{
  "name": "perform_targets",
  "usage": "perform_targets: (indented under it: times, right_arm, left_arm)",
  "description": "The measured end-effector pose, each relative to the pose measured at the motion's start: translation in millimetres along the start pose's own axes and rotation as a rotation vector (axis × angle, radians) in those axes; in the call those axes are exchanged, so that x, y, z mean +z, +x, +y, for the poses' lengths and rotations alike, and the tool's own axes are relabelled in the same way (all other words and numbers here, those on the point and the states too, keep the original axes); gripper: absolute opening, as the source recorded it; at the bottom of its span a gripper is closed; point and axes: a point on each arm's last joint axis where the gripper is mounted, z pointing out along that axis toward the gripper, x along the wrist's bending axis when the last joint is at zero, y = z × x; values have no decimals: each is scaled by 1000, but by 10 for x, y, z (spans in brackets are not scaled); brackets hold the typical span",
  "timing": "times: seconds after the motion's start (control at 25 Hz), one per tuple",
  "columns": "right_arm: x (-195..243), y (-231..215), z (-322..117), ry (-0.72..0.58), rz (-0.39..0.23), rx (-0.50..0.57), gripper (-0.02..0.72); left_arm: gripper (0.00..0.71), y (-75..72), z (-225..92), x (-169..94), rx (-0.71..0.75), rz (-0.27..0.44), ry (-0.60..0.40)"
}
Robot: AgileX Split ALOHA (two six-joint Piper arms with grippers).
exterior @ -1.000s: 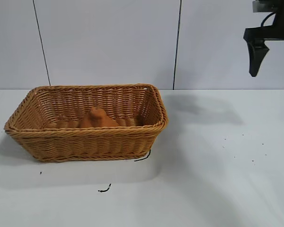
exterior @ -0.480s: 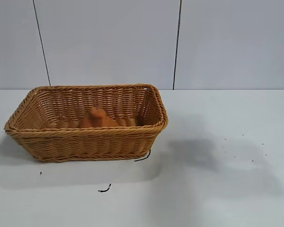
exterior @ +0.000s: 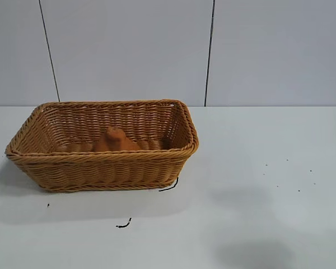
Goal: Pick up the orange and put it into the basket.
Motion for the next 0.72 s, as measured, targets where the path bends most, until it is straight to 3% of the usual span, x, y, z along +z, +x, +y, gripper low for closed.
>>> perform_targets:
  times: [0.44, 0.72]
  right_arm:
    - [-507, 25, -392, -406, -16, -23, 695]
    - [-643, 35, -599, -559, -23, -26, 695]
  left_arm:
    - [639, 0, 0, 0, 0, 0, 0]
    - [639, 0, 0, 0, 0, 0, 0]
